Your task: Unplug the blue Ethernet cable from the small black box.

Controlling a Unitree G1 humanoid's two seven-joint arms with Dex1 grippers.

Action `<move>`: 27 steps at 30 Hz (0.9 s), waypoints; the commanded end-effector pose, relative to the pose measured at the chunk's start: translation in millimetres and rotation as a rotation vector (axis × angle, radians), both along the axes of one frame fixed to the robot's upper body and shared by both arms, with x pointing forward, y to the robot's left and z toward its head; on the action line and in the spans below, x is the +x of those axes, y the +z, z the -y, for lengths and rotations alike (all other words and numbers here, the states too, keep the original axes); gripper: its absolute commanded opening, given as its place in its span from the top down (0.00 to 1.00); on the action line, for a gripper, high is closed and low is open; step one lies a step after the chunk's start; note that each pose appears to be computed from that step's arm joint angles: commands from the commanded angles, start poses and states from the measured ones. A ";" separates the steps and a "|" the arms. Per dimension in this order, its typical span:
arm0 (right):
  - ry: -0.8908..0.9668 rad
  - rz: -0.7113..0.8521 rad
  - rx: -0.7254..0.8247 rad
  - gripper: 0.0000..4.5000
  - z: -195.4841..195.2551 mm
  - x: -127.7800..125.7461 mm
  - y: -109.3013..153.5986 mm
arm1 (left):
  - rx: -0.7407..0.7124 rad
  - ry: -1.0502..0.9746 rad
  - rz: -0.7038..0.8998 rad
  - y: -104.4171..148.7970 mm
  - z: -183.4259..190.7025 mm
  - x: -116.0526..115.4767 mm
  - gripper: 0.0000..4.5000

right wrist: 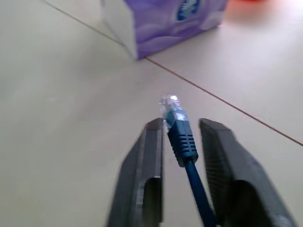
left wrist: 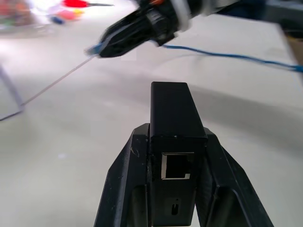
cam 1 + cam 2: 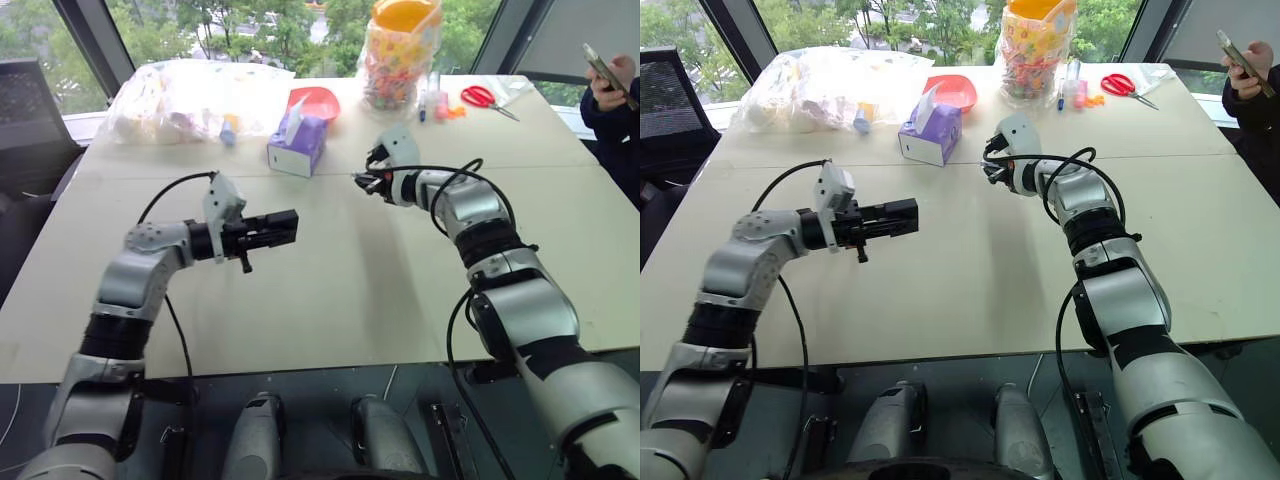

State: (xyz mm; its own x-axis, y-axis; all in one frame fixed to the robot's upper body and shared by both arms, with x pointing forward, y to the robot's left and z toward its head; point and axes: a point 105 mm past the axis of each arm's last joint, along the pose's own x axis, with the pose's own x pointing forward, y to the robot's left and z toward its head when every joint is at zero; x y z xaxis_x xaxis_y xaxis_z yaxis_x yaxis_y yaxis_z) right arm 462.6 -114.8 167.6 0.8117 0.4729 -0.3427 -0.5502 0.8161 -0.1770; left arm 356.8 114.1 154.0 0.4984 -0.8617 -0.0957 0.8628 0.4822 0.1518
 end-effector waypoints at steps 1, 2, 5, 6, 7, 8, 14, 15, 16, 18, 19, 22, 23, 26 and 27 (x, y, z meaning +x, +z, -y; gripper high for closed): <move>-0.029 0.064 -0.014 0.27 2.6 5.0 15.9 | 0.026 0.033 0.123 8.0 12.7 15.4 0.88; -0.036 0.061 -0.028 0.18 6.8 3.8 12.8 | 0.032 0.042 0.133 5.6 16.3 19.3 0.88; -0.054 0.068 -0.021 0.00 18.5 -2.5 11.8 | 0.000 0.056 0.142 5.3 25.8 27.0 0.88; -0.063 0.065 0.005 0.00 22.8 -6.8 13.3 | -0.003 0.067 0.145 4.3 28.1 30.0 0.88; -0.071 0.065 0.029 0.00 26.9 -12.2 15.2 | -0.003 0.073 0.146 2.6 30.5 32.1 0.88; -0.077 0.065 0.043 0.00 29.1 -16.4 16.4 | 0.000 0.077 0.147 1.3 31.7 33.4 0.88; -0.123 0.022 0.145 0.00 45.5 -67.6 11.2 | 0.042 0.113 0.124 -27.7 37.7 40.4 0.88; -0.132 0.017 0.153 0.00 46.0 -72.8 10.6 | 0.056 0.118 0.128 -31.9 36.7 41.1 0.88; -0.134 0.013 0.159 0.00 45.3 -79.8 9.7 | 0.073 0.131 0.129 -37.8 34.0 42.5 0.88; -0.132 0.007 0.168 0.00 42.4 -92.9 8.3 | 0.083 0.152 0.120 -46.3 28.2 44.1 0.58; -0.130 0.004 0.169 0.00 40.5 -98.9 7.5 | 0.087 0.156 0.118 -49.3 25.4 44.1 0.48; -0.110 -0.005 0.169 0.00 34.8 -112.2 7.1 | 0.107 0.155 0.132 -51.5 17.1 42.8 0.18; -0.094 -0.008 0.167 0.00 32.4 -116.6 7.7 | 0.107 0.157 0.138 -49.7 12.7 42.4 0.12; -0.029 -0.016 0.159 0.00 26.1 -129.0 10.2 | 0.063 0.176 0.136 -37.9 -1.3 40.9 0.01; -0.006 -0.019 0.154 0.00 24.6 -133.2 11.0 | 0.054 0.174 0.137 -34.0 -5.4 38.6 0.01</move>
State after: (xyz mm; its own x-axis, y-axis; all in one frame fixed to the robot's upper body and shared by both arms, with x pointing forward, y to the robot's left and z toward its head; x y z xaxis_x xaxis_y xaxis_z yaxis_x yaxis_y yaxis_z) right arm 336.2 -141.6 163.4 0.8104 0.4864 -0.3266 -0.5188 0.8548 -0.0143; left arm 395.7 113.7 101.4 0.6463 -0.7530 -0.1235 0.7497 0.5964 0.2869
